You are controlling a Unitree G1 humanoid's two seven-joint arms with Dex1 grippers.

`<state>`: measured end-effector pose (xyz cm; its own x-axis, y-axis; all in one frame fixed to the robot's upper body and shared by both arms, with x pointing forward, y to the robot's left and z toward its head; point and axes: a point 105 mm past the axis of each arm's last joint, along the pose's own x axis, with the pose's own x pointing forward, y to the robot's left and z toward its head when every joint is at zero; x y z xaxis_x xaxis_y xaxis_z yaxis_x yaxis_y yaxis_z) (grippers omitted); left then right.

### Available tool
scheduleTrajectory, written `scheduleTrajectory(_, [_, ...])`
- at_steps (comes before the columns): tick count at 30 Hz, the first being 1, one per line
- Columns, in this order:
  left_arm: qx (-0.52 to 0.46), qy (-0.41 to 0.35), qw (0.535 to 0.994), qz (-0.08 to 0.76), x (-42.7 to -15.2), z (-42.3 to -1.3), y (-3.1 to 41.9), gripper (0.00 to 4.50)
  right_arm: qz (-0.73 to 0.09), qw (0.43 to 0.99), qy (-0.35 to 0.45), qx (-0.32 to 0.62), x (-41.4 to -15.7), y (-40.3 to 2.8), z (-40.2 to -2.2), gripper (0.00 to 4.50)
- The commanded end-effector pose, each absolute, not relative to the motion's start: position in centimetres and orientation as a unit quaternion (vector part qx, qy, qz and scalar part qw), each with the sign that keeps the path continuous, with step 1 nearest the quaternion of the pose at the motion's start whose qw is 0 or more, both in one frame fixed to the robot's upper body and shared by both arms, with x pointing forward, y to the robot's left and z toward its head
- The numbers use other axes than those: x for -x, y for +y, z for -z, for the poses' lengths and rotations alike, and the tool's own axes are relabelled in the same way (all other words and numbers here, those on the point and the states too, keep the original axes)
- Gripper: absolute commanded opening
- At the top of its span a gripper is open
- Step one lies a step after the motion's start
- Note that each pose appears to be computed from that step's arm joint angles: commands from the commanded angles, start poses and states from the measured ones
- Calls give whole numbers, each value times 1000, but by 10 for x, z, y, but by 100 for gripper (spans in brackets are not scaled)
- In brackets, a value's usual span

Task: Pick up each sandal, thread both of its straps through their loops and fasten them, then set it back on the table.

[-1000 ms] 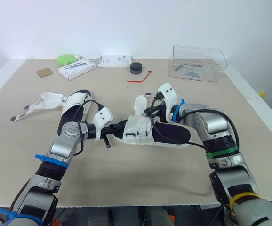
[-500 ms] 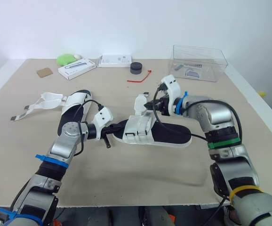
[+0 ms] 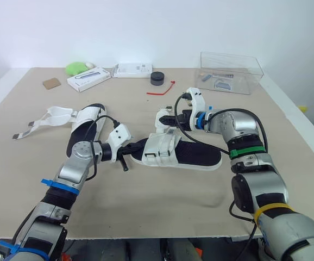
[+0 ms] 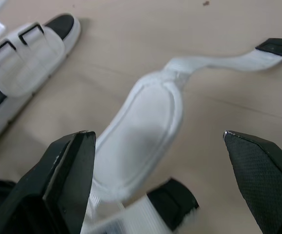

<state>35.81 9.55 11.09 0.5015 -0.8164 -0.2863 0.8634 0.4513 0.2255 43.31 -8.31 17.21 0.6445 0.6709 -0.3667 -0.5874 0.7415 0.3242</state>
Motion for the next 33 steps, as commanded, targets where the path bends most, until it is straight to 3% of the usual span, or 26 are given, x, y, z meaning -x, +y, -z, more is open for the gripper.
scheduleTrajectory(1, [-179,109,851,482,-357,-91,103,0,-416,876,203,-138,-431,-52,-207,447])
scheduleTrajectory(11, [-179,111,853,478,-356,-91,106,0,-488,818,217,-213,-421,-13,-219,447])
scheduleTrajectory(33, [-180,115,852,479,-356,-87,103,0,-479,830,166,-231,-429,-22,-257,447])
